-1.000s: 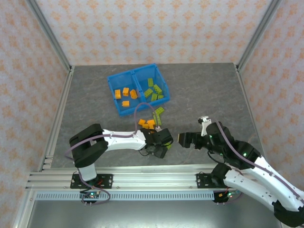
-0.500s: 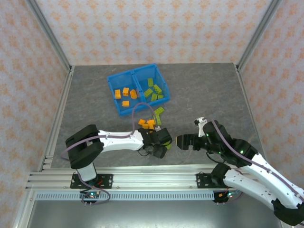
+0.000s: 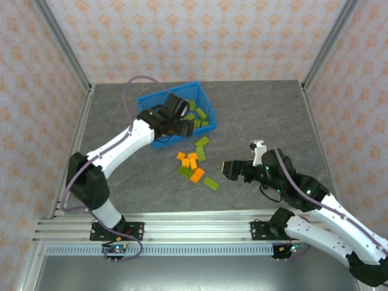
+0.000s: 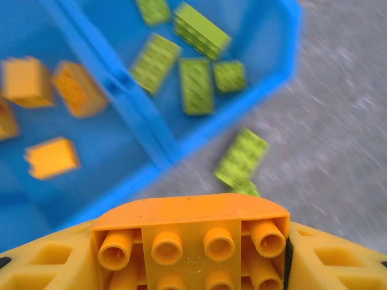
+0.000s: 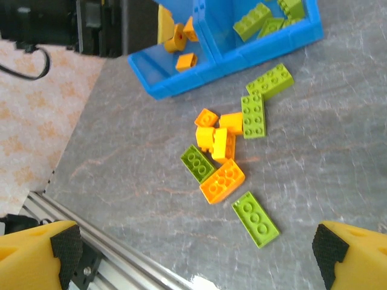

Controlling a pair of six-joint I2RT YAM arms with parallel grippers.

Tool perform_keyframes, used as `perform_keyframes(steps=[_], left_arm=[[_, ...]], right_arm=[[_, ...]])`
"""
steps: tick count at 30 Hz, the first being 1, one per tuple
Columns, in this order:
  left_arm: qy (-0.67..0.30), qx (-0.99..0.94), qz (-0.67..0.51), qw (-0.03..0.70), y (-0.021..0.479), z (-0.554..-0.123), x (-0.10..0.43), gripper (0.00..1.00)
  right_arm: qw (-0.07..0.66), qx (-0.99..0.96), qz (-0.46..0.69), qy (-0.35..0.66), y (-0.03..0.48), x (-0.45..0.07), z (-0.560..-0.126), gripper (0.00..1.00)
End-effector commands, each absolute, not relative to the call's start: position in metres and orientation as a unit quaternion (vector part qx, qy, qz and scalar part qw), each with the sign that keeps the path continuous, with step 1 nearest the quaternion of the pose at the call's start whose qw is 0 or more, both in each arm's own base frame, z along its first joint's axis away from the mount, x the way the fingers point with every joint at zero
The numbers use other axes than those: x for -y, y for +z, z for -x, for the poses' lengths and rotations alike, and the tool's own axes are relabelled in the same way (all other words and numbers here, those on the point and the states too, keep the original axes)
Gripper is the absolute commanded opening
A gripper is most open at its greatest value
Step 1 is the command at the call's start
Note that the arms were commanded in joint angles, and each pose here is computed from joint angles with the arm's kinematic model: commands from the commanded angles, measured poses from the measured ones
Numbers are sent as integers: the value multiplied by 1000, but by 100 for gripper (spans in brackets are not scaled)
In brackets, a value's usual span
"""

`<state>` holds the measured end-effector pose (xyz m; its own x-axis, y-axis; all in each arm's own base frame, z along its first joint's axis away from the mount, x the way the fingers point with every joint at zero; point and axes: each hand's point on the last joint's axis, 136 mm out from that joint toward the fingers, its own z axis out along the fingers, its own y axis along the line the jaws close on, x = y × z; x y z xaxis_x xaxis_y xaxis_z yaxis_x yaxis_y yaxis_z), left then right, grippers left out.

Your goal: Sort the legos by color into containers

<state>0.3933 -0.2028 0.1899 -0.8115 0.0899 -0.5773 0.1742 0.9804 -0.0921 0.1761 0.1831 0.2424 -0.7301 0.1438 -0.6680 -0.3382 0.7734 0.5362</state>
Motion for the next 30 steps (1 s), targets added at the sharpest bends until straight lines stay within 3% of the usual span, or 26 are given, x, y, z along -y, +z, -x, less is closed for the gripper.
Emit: perform_keyframes(steps=[1, 9, 16, 22, 30], left_arm=[[-18, -961, -77, 264, 164, -418, 176, 51], [-4, -972, -8, 233, 116, -467, 133, 51], [-15, -973, 11, 231, 105, -482, 129, 56], [-19, -966, 14, 256, 130, -479, 125, 72], [-34, -942, 9, 334, 221, -460, 116, 87]], right_arm=[[387, -855, 55, 339, 259, -190, -187, 99], [375, -862, 65, 334, 260, -192, -185, 99], [372, -861, 61, 340, 260, -194, -184, 99], [375, -862, 57, 338, 260, -192, -186, 99], [388, -885, 7, 257, 240, -177, -211, 100]])
